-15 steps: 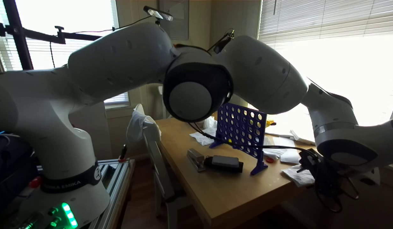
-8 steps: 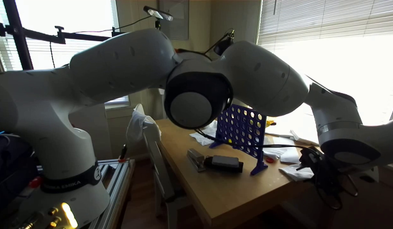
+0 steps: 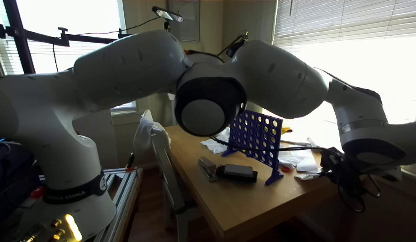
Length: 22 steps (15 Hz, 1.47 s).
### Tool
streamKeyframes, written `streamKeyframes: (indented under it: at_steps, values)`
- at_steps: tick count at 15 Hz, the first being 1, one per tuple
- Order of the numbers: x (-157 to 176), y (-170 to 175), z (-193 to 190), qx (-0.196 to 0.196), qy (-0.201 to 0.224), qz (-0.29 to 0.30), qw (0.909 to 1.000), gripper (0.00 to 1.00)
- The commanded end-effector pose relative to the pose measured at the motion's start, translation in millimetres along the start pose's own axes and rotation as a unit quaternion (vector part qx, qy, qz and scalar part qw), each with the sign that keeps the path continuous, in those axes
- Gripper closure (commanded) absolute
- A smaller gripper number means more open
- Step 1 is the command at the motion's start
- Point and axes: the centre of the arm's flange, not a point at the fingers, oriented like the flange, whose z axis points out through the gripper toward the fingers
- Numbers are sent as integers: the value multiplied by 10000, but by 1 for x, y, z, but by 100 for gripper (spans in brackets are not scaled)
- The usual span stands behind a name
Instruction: Move the paper towel at the right to the left
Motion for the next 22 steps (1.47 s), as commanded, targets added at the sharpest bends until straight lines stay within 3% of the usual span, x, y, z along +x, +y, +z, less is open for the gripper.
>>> streamKeyframes:
  at_steps: [1, 2, 4, 6, 11, 16, 22]
  values:
    - [7, -5, 6, -212, -174, -223, 9994, 100]
    - [5, -12, 4, -337, -198, -293, 9988, 100]
    - [2, -32, -12, -978, -143, -39, 9951, 100]
    - [1, -56, -34, -1454, 103, -197, 9891, 100]
    - [5, -132, -76, -2381, 753, -986, 9633, 100]
    - [-1, -210, -90, -3080, 1086, -1846, 9270, 100]
    - [-20, -290, -56, -3543, 1076, -3152, 8738, 100]
